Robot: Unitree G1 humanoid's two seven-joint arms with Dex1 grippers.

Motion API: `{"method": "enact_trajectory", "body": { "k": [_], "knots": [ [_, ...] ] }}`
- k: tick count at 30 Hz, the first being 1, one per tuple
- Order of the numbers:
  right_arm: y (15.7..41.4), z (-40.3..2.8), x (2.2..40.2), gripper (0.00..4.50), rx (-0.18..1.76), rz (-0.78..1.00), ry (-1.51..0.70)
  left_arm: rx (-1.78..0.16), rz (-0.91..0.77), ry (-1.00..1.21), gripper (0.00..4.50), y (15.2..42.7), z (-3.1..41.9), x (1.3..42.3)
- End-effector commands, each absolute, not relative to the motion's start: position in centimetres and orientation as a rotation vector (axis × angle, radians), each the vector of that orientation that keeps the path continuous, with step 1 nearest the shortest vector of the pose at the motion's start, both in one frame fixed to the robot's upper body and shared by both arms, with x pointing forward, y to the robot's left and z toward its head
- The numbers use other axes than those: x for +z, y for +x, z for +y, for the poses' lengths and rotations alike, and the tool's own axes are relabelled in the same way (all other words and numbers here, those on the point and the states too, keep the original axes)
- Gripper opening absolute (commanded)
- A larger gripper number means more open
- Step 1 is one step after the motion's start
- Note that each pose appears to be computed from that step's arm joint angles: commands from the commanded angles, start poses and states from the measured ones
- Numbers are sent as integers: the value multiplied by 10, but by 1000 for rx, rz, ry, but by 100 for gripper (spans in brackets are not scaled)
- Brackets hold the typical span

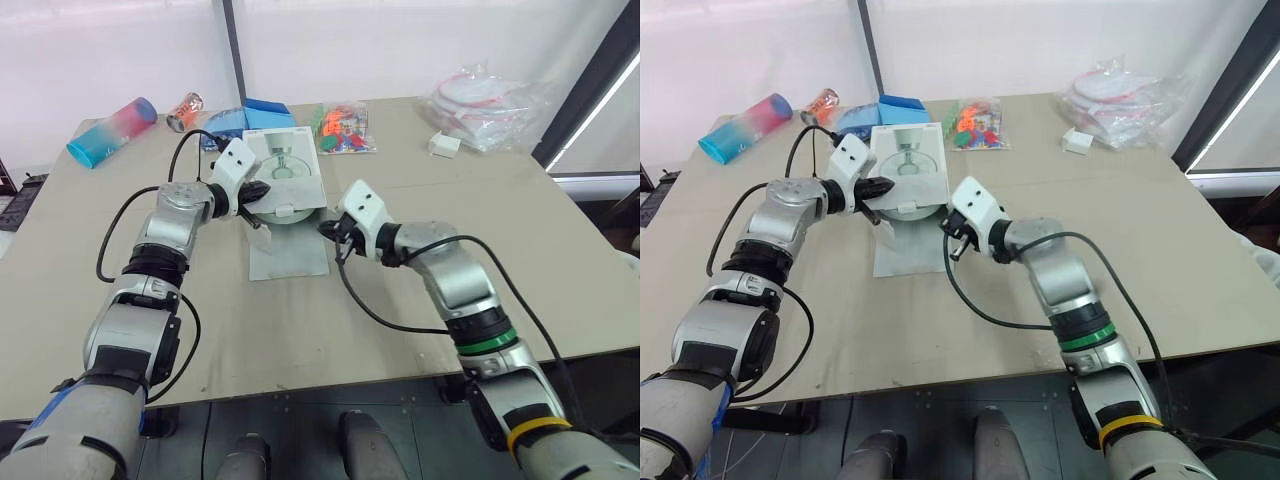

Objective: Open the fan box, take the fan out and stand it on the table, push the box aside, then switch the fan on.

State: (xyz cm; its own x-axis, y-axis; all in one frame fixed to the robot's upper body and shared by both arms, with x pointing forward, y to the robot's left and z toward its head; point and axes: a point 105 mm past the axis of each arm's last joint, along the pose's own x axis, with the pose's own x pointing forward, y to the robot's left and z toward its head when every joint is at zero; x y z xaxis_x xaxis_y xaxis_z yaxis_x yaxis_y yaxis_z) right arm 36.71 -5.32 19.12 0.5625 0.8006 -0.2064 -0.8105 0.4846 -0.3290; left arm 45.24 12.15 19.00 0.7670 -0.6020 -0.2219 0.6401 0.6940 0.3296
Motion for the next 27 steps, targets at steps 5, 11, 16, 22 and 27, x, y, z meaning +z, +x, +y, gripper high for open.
{"method": "enact_trajectory", "body": {
  "k": [5,11,16,22,27],
  "knots": [
    [389,-40,236,12,911,-107,-248,-681,71,414,0,449,129,200],
    [421,-30,210,12,797,-44,-327,-680,56,412,0,446,129,204],
    [439,-30,197,12,724,-6,-326,-683,47,412,0,440,129,207],
    [445,-31,187,12,697,14,-360,-744,18,518,0,420,122,207],
    [442,-27,184,12,722,11,-359,-817,10,624,0,405,109,209]
  ]
}}
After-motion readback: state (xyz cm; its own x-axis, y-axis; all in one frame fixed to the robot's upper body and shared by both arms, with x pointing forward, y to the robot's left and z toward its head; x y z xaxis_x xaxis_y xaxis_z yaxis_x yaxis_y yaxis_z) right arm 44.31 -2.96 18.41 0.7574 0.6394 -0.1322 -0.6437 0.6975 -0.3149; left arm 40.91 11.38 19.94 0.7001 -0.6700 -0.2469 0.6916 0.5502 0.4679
